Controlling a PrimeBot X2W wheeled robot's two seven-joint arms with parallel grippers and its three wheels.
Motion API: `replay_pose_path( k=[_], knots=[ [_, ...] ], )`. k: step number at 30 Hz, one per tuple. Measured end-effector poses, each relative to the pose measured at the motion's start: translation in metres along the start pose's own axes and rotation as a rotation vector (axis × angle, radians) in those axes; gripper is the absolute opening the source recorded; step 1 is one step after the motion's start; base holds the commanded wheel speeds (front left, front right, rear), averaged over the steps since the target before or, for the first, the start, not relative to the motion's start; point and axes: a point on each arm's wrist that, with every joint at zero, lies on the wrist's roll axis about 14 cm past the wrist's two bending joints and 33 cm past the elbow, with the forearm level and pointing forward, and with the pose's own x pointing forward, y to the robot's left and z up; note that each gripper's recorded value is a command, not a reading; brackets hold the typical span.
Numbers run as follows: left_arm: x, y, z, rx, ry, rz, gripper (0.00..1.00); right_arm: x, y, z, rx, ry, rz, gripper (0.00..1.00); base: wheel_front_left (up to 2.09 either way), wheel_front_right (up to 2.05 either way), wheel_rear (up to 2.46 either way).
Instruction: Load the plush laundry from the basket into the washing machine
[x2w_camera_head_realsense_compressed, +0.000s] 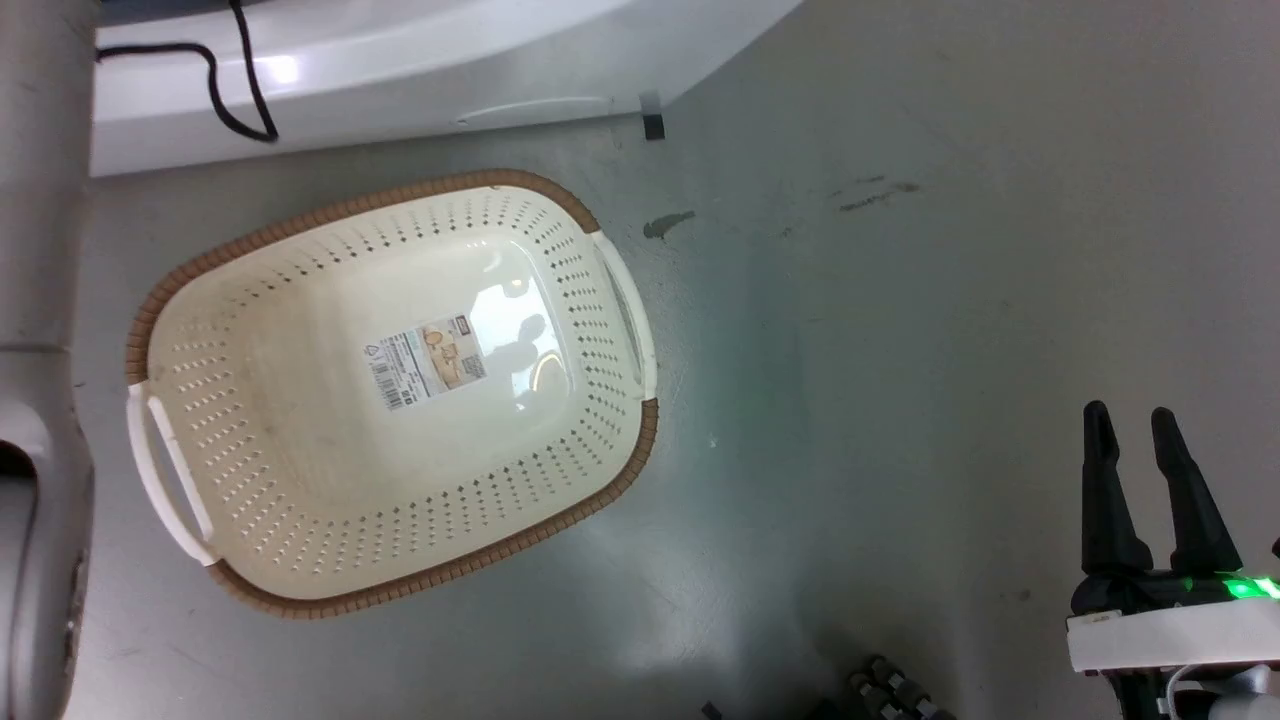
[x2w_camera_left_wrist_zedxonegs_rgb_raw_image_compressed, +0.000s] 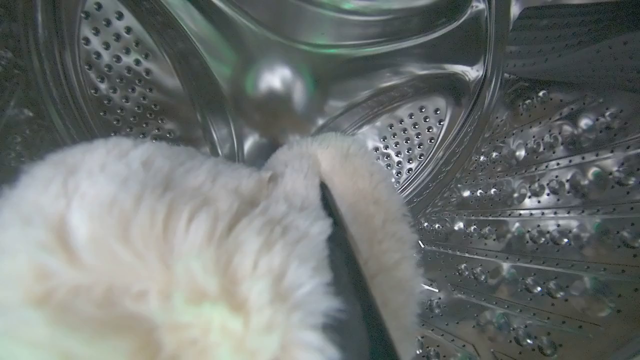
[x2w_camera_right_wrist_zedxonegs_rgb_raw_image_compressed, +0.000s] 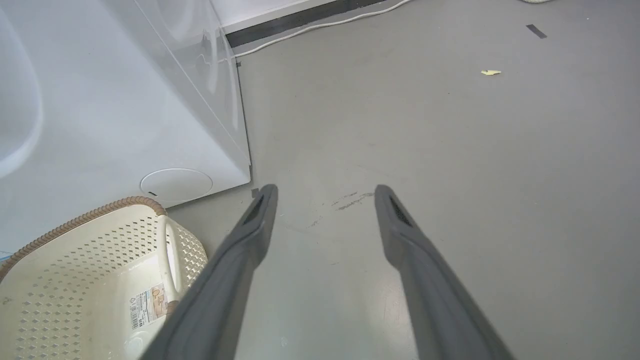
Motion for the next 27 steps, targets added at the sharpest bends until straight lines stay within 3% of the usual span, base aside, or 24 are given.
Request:
replay_pose_path(
  k=[10,11,12,14,27],
  knots=[
    [0.009,0.006,-0.036,-0.027,0.095,0.031,0.0,0.0,-0.006,-0.003,-0.013,0.006,-0.023,1.0,0.0,0.0,0.0],
    [0.008,0.008,-0.041,-0.029,0.11,0.039,0.21,0.0,-0.007,-0.003,-0.014,0.008,-0.024,1.0,0.0,0.0,0.0],
    [0.008,0.009,-0.046,-0.032,0.129,0.045,0.21,0.001,-0.007,-0.004,-0.015,0.01,-0.025,1.0,0.0,0.0,0.0],
    [0.007,0.011,-0.051,-0.03,0.151,0.051,1.0,0.001,-0.007,-0.005,-0.016,0.012,-0.026,1.0,0.0,0.0,0.0],
    [0.006,0.01,-0.047,-0.046,0.16,0.027,1.0,0.007,-0.003,-0.003,-0.016,0.002,-0.01,1.0,0.0,0.0,0.0]
  ],
)
